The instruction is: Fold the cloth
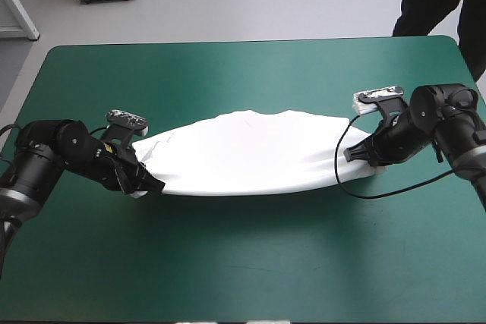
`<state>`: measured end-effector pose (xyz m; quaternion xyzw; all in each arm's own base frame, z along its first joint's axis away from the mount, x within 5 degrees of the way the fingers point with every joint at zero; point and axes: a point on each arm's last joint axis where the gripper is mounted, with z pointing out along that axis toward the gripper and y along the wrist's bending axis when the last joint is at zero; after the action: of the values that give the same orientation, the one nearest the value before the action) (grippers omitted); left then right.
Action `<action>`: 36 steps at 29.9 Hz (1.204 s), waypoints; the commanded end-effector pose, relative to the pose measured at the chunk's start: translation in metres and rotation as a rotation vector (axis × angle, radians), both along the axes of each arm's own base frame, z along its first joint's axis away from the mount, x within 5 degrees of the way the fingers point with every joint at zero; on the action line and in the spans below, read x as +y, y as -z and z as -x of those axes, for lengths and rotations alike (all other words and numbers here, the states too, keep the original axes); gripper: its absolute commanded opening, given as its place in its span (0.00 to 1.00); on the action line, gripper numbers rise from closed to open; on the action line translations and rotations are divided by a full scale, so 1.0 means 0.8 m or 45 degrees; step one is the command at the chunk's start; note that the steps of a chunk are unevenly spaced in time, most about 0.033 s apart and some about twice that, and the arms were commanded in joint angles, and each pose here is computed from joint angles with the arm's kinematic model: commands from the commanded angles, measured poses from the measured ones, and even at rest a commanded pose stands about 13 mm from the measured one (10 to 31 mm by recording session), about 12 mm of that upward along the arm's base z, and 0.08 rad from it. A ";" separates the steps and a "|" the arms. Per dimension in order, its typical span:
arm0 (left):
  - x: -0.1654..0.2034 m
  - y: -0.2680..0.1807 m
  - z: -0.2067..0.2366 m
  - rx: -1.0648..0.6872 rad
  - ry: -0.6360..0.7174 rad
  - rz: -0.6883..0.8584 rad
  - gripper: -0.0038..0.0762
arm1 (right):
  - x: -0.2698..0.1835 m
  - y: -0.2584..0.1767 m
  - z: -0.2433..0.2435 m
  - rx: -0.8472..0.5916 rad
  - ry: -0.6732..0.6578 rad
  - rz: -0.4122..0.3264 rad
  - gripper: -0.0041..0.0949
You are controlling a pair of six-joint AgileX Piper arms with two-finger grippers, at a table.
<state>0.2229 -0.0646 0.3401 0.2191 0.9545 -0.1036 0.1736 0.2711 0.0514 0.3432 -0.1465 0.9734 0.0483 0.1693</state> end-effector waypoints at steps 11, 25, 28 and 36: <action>0.000 -0.046 0.015 -0.172 -0.020 0.056 0.08 | -0.006 -0.043 0.020 -0.166 0.040 -0.022 0.02; -0.006 -0.013 -0.043 -0.199 -0.091 0.017 0.08 | 0.004 -0.007 -0.051 -0.186 0.069 -0.027 0.02; -0.008 -0.003 -0.057 -0.215 -0.103 0.022 0.08 | 0.008 -0.017 -0.073 -0.230 0.069 -0.035 0.02; -0.011 0.015 -0.091 -0.309 -0.126 0.006 0.08 | 0.017 -0.034 -0.130 -0.315 0.068 -0.053 0.02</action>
<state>0.2885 -0.0712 0.3115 0.1831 0.9526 -0.0743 0.2315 0.3683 0.0652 0.3452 -0.1236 0.9619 0.0462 0.2394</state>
